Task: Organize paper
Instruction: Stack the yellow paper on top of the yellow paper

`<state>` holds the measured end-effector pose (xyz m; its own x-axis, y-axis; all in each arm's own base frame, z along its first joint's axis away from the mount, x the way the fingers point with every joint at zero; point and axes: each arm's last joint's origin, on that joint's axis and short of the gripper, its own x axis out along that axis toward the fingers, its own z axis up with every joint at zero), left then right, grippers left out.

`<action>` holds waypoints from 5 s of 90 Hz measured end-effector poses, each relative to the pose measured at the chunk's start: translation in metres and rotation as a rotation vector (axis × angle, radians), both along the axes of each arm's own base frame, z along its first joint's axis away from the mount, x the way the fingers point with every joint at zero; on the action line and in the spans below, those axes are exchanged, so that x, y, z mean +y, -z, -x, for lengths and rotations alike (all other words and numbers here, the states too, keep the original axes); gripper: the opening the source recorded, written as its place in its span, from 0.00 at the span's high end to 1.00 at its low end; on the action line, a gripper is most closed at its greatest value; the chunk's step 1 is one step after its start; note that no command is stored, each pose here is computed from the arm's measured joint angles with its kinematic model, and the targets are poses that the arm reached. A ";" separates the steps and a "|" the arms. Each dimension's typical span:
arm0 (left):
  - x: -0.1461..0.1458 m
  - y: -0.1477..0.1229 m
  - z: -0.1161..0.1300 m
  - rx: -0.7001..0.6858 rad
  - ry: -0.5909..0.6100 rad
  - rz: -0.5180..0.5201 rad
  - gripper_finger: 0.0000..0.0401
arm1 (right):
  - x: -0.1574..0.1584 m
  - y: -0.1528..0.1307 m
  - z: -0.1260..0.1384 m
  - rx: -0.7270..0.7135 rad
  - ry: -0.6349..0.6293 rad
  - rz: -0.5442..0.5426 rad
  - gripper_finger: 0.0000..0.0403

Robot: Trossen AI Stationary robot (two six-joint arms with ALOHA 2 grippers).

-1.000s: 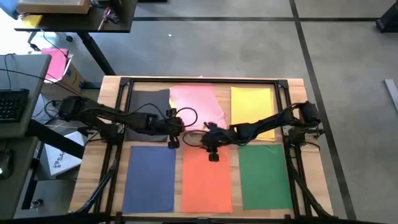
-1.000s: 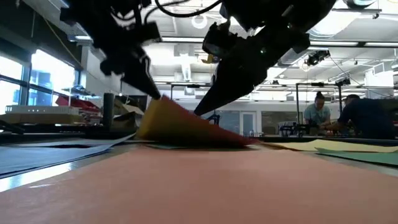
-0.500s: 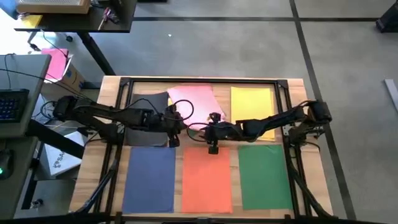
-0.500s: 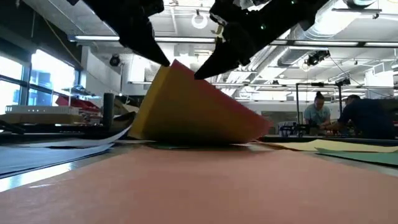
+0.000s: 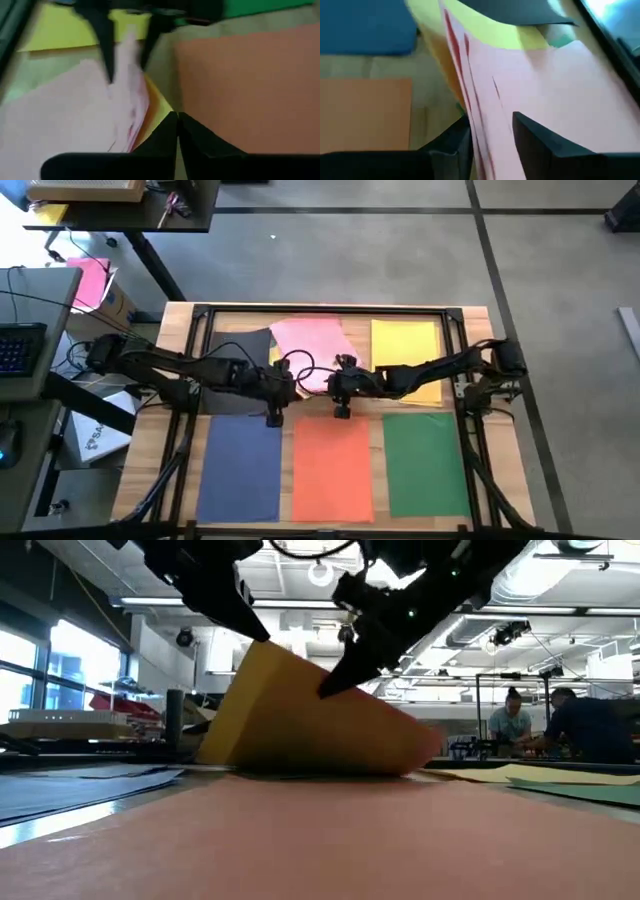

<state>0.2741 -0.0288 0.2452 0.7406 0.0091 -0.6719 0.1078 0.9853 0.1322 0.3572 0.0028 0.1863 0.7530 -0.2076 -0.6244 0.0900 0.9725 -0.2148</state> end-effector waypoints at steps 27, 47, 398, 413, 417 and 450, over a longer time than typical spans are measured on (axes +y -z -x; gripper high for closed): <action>-0.005 0.002 -0.001 0.005 0.035 -0.004 1.00 | 0.005 -0.006 0.002 -0.011 -0.129 -0.102 0.89; -0.006 0.004 -0.004 0.003 0.033 -0.003 1.00 | 0.015 -0.011 0.010 0.030 -0.163 -0.116 0.77; -0.019 0.132 -0.071 0.125 -0.089 0.328 0.98 | 0.168 0.050 0.050 0.209 -0.298 0.393 0.98; -0.016 0.077 -0.065 -0.054 -0.042 0.171 0.98 | 0.169 0.016 0.048 0.149 -0.251 0.306 1.00; -0.017 0.062 -0.061 -0.104 -0.029 0.116 0.98 | 0.170 0.004 0.051 0.137 -0.244 0.288 1.00; -0.025 -0.020 -0.022 -0.356 -0.032 -0.040 0.98 | 0.153 -0.114 0.108 0.041 -0.098 0.266 1.00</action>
